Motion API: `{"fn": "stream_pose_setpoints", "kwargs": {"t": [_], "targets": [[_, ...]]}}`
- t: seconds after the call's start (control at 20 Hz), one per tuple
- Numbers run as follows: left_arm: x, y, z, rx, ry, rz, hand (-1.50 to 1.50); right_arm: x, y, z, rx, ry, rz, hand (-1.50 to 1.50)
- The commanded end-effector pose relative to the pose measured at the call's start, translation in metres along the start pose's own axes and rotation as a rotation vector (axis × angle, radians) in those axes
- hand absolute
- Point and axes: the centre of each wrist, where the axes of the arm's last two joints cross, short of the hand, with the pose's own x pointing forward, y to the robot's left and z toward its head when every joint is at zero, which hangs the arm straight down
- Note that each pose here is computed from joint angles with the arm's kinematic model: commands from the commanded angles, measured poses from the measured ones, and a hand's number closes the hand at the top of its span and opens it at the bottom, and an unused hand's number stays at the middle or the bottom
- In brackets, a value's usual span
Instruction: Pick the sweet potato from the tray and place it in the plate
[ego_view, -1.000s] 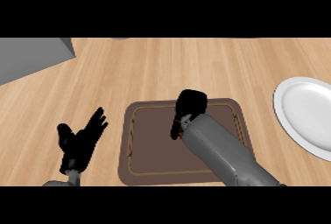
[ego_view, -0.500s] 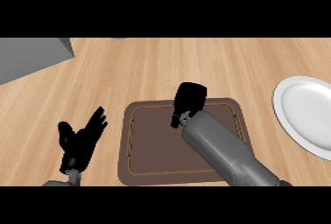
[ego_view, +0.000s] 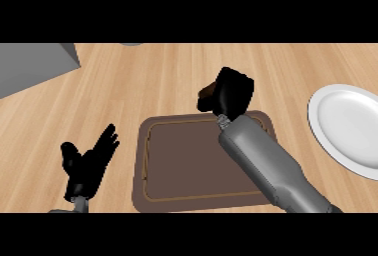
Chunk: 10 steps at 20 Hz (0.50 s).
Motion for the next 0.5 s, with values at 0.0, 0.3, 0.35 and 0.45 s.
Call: {"fn": "stream_pose_setpoints", "kwargs": {"t": [0.0,0.3,0.35,0.45], "targets": [[-0.001,0.0,0.001,0.006,0.01,-0.005,0.0,0.006,-0.018,-0.01,-0.198,0.188,-0.225,1.5],[-0.002,0.01,0.006,0.027,0.014,-0.004,0.0,-0.036,-0.024,-0.033,-0.357,0.328,-0.319,1.5],[-0.017,-0.009,0.005,0.012,0.005,0.012,0.0,-0.037,-0.025,-0.031,-0.357,0.338,-0.357,1.5],[-0.01,-0.004,0.007,0.021,0.02,0.01,0.0,-0.055,-0.025,-0.035,-0.422,0.354,-0.392,1.5]]}}
